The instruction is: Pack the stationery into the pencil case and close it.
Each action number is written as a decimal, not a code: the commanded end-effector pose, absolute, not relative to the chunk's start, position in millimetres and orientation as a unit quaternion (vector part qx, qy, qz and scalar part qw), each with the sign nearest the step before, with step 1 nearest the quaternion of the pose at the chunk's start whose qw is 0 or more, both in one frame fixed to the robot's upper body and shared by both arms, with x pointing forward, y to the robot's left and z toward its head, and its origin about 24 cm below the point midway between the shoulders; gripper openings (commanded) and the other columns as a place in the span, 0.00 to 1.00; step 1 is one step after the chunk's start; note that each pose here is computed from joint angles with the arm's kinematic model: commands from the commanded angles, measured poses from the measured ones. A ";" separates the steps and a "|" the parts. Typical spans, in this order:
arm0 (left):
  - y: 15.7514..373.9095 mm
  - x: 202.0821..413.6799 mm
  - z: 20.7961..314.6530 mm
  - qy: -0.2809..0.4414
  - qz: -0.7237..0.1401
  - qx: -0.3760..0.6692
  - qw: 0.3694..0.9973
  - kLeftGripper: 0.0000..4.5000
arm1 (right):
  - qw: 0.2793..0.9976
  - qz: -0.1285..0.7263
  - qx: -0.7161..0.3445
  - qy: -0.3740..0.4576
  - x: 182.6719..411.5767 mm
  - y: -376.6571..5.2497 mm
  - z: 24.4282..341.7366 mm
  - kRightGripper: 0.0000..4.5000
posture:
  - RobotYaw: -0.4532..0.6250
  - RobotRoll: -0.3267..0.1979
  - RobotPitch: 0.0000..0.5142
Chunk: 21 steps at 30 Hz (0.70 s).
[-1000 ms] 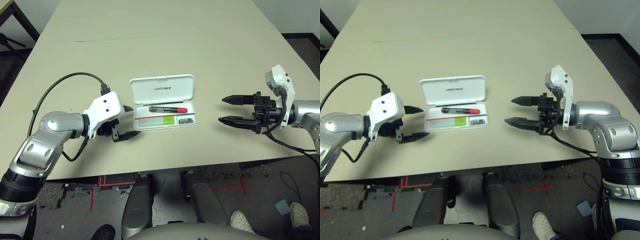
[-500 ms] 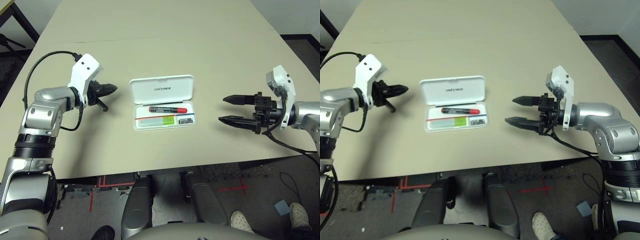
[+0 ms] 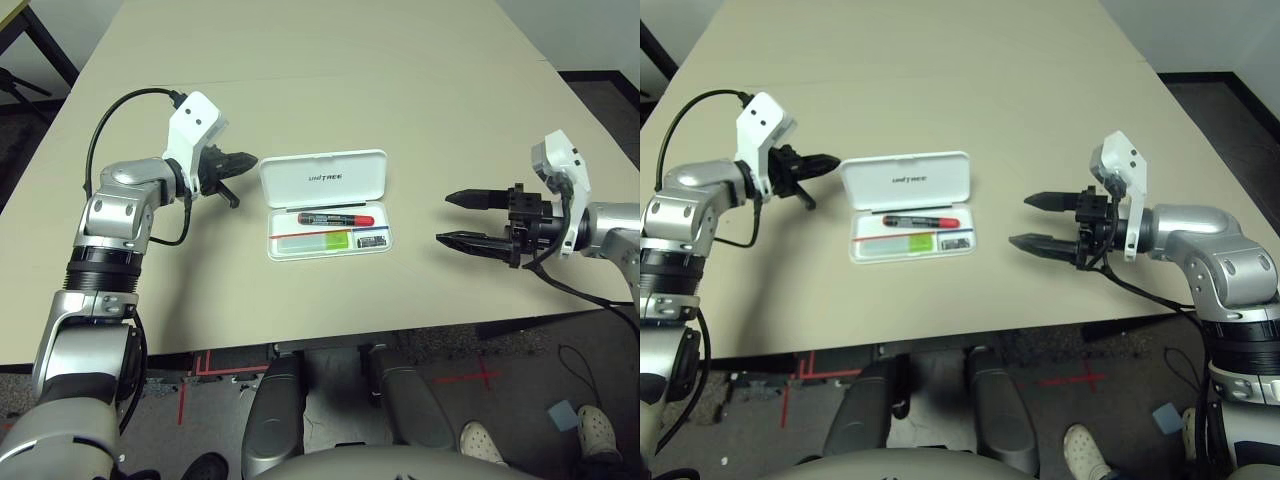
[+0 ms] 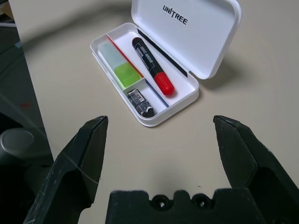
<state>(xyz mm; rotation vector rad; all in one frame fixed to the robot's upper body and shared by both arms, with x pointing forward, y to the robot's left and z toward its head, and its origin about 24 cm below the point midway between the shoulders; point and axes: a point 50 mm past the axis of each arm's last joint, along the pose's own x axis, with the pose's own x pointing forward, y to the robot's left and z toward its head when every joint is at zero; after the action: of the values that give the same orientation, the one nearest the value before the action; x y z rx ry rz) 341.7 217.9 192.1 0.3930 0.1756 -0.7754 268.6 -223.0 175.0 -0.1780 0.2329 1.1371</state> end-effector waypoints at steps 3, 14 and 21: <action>209.3 325.0 186.9 0.095 -0.438 0.197 0.872 0.01 | 0.826 0.543 -0.091 0.117 265.9 -223.2 172.8 1.00 | 0.41 0.62 0.38; 202.2 290.4 160.1 0.158 -0.525 0.236 0.803 0.01 | 0.825 0.542 -0.096 0.130 266.4 -224.2 169.3 1.00 | 0.41 0.62 0.38; 195.0 281.8 137.6 0.186 -0.538 0.255 0.782 0.01 | 0.825 0.539 -0.102 0.136 267.5 -224.4 167.5 1.00 | 0.41 0.62 0.38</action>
<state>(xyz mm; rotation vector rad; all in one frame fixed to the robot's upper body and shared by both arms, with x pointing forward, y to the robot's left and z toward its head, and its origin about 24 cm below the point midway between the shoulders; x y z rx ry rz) 286.1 197.6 149.0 0.5326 0.3552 -1.1420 268.4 -224.1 170.8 -0.1987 0.2636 1.1427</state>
